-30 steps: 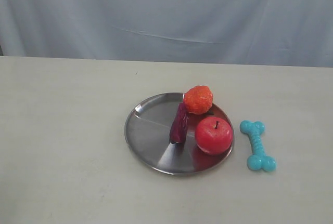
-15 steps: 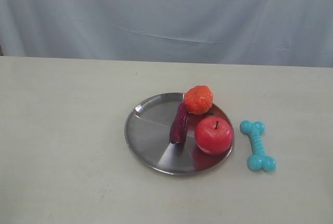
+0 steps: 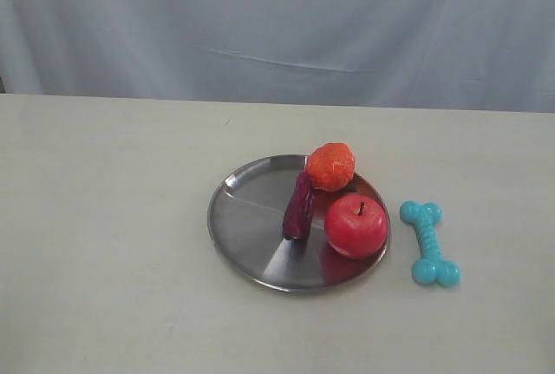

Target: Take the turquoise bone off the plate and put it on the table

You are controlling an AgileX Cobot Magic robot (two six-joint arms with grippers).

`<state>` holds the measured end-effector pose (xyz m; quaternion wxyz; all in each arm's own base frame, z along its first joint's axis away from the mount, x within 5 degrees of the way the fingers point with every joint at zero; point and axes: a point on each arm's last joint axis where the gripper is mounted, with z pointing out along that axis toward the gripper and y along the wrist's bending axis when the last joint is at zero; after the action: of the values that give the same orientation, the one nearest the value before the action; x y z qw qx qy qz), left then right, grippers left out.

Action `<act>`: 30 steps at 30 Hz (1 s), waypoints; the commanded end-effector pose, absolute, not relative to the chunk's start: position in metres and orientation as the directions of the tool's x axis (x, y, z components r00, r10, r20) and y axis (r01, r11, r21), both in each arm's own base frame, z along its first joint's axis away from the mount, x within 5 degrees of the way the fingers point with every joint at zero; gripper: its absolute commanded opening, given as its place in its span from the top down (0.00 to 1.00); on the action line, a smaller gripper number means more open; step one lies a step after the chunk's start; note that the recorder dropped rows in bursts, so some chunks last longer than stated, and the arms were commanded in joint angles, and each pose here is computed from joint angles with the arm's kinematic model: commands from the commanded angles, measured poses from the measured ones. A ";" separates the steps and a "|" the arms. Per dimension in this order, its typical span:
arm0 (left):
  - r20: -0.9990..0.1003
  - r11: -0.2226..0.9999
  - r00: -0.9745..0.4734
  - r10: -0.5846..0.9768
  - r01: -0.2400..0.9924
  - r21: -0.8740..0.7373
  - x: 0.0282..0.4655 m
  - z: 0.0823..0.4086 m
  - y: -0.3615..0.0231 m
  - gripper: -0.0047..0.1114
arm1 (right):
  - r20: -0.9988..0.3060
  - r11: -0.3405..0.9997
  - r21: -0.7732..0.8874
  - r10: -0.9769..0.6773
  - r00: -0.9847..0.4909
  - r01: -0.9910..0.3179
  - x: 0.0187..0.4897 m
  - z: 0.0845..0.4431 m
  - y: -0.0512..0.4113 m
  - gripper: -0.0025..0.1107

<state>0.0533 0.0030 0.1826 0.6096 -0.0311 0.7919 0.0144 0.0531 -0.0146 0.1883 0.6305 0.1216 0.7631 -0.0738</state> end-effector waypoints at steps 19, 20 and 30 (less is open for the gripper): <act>-0.967 0.997 -0.250 -0.039 -0.072 -0.022 0.053 0.182 0.003 0.96 | -0.965 0.956 0.049 0.120 -0.234 0.288 0.051 0.182 -0.014 0.98; -0.967 0.997 -0.250 -0.039 -0.072 -0.022 0.053 0.182 0.003 0.96 | -0.965 0.956 0.049 0.120 -0.234 0.288 0.051 0.182 -0.014 0.98; -0.967 0.997 -0.250 -0.039 -0.072 -0.022 0.053 0.182 0.003 0.96 | -0.965 0.956 0.049 0.120 -0.232 0.288 0.051 0.182 -0.014 0.98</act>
<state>0.0533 0.0030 0.1826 0.6096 -0.0311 0.7919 0.0144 0.0517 -0.0140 0.1820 0.6030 0.1256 0.7848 -0.0687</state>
